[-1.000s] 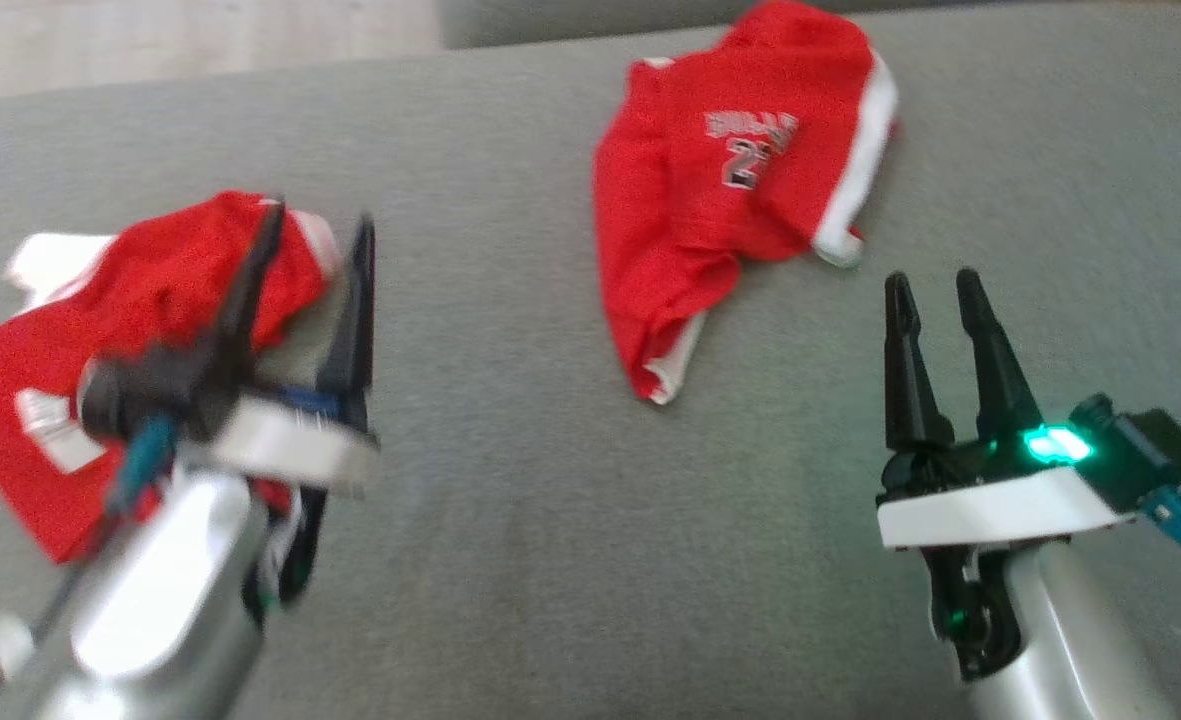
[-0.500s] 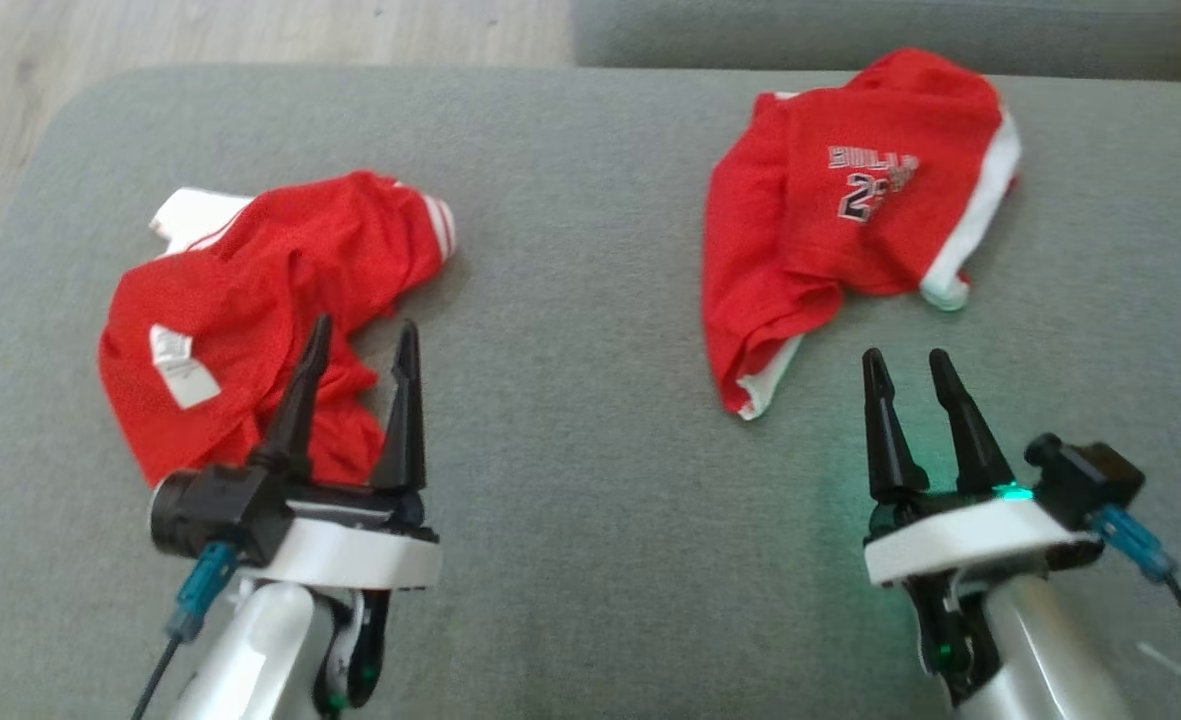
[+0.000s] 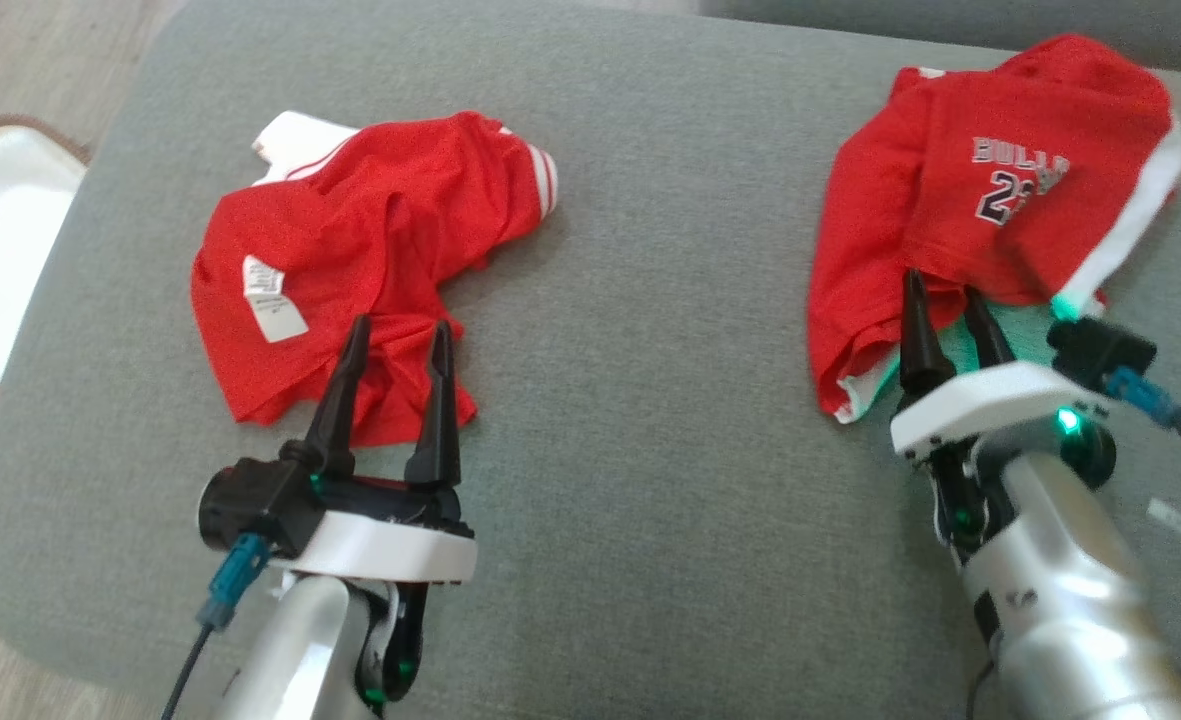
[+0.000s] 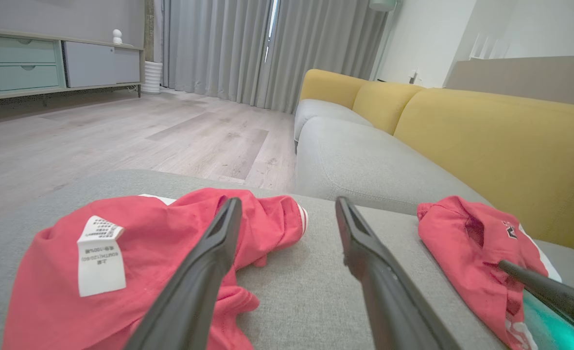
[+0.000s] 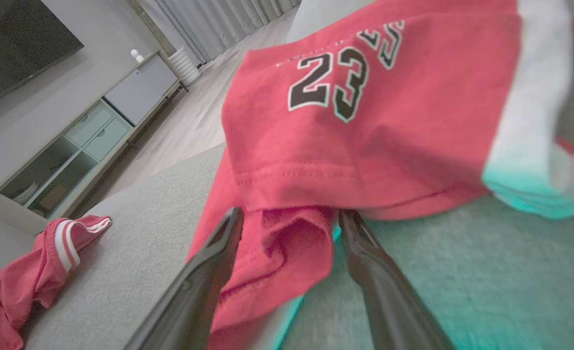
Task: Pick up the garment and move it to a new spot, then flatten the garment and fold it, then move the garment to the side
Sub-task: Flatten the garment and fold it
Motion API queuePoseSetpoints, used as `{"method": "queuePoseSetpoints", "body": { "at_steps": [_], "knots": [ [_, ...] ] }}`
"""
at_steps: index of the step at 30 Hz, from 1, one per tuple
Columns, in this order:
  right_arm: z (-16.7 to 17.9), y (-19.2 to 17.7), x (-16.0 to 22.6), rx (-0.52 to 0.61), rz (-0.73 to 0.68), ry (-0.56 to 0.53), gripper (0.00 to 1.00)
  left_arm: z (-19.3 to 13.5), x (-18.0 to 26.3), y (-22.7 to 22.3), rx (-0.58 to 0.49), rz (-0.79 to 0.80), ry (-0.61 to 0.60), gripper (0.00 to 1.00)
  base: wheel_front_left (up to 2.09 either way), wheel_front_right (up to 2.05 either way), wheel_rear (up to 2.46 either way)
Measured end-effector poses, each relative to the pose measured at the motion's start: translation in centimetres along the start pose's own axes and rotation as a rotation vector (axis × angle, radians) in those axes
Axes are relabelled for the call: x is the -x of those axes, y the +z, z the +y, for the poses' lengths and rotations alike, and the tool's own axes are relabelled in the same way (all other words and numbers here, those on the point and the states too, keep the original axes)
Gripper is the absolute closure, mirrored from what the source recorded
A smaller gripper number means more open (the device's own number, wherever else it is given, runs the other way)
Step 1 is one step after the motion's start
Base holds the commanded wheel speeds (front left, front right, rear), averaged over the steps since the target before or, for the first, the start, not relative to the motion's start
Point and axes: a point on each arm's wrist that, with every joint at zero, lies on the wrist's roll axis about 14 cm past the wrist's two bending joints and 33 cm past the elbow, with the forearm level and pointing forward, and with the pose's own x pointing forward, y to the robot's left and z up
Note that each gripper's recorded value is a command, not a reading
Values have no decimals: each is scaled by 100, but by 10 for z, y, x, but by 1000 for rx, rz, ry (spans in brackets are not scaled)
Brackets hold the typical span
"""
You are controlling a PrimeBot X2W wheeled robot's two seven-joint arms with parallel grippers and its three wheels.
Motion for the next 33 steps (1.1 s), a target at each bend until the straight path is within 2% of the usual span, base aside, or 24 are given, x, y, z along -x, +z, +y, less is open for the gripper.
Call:
{"method": "queuePoseSetpoints", "body": {
  "at_steps": [2, 3, 4, 5, 14, 20, 23, 26, 30, 33],
  "knots": [
    [4, 0, -8, 18, 16, 11, 0, 3, 2, -2, -9, 7, 5, 0, 0, 0, 0],
    [7, 0, -11, 26, 19, 18, 31, 5, 2, -3, -11, 9, 10, 0, 0, 0, 0],
    [10, 1, -14, 32, 19, 26, 84, 7, 3, -3, -13, 8, 17, 0, 0, 0, 0],
    [14, 1, -16, 39, 24, 37, 100, 9, 3, -2, -17, 8, 23, 0, 0, 0, 0],
    [29, 3, -12, 61, 23, 85, 100, 5, 0, 0, -17, -6, 11, 0, 0, 0, 0],
    [88, 48, -5, 63, -117, 259, 100, -4, -1, 7, -13, -26, -23, 0, 0, 0, 0],
    [122, 75, 7, 54, -202, 362, 100, -2, -1, 13, -8, -46, -17, 0, 0, 0, 0],
    [142, 107, 21, 35, -300, 422, 100, -2, 0, 17, 1, -60, -14, 0, 0, 0, 0],
    [126, 155, 37, 33, -441, 377, 100, -4, 4, 12, 12, -51, -16, 0, 0, 0, 0],
    [85, 167, 48, 75, -477, 257, 100, -13, 0, 14, 14, -59, -42, 0, 0, 0, 0]
  ]
}}
